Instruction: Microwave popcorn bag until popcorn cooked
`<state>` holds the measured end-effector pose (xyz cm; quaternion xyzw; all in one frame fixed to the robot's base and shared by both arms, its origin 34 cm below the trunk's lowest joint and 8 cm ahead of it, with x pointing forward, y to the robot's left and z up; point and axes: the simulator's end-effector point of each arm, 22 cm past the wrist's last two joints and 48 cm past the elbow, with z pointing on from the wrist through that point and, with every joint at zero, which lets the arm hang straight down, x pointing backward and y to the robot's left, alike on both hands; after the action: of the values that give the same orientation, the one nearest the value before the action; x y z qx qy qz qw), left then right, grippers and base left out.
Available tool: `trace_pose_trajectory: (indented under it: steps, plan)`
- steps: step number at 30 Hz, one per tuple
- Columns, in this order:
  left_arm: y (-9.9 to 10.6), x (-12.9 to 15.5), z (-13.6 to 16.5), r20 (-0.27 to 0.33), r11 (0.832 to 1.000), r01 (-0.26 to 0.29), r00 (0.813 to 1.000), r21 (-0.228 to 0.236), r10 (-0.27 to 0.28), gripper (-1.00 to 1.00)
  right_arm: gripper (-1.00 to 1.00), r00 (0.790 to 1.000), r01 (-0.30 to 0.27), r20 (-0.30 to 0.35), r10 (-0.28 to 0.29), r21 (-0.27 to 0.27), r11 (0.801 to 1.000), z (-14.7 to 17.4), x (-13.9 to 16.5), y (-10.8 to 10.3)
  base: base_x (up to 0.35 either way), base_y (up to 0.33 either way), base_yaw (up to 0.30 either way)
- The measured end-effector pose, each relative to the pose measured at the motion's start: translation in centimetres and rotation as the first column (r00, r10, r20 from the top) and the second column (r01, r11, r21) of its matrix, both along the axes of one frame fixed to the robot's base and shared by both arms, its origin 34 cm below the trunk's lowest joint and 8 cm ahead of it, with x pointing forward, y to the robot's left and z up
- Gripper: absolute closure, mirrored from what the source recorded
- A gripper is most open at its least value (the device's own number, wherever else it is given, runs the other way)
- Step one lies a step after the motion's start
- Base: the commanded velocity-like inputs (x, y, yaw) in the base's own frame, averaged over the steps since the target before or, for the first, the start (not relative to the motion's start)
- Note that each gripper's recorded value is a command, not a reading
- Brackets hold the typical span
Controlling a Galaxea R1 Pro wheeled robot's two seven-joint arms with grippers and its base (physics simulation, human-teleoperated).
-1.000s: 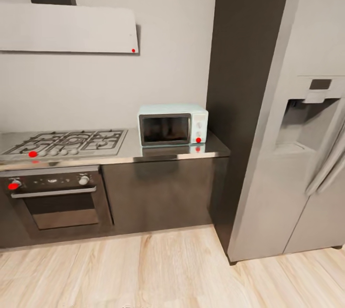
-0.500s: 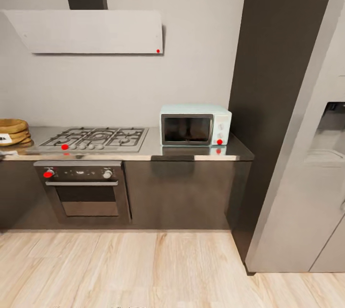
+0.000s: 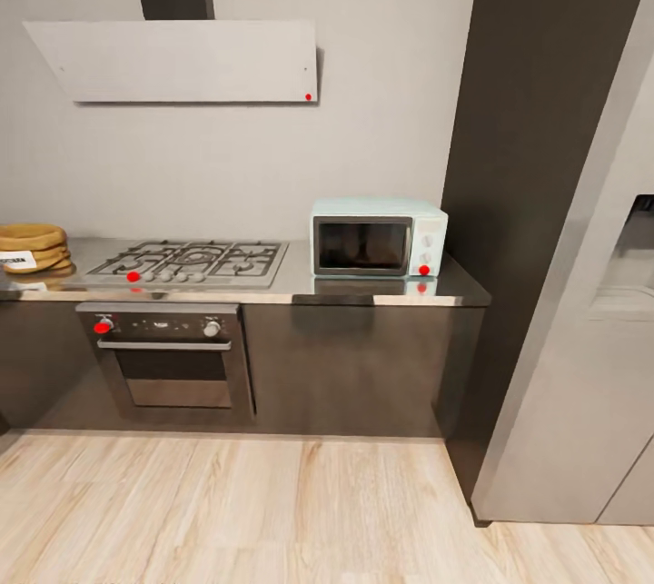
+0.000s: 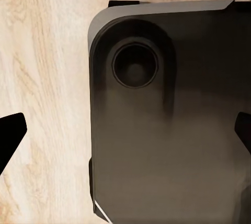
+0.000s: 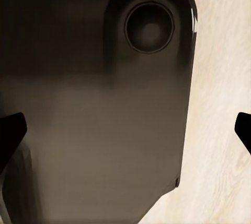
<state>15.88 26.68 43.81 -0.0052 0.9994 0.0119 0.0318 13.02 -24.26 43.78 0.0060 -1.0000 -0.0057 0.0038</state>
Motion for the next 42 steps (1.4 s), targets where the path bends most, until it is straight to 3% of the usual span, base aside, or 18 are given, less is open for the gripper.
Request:
trace_pose_trajectory:
  steps: [11, 33, 42]
  plan:
    - [-0.34, 0.02, 0.0, 0.001, 1.0, 0.0, 1.0, -0.004, 0.0, -1.0, -1.0, 1.0, -0.005, 0.0, 0.005, 0.0, 1.0, 0.0, 0.0, 0.0, 0.011, 0.0, 0.0]
    - [-0.15, -0.15, 0.01, -0.003, 1.0, -0.015, 1.0, -0.001, 0.015, -1.0, -1.0, 1.0, -0.003, 0.0, 0.003, 0.0, 1.0, 0.01, -0.03, -0.04, 0.304, 0.0, 0.0]
    - [-0.15, -0.03, 0.0, 0.0, 1.0, -0.017, 1.0, -0.001, 0.017, -1.0, -1.0, 1.0, -0.008, -0.002, 0.008, 0.009, 1.0, 0.0, -0.04, 0.09, 0.061, 0.0, 0.0]
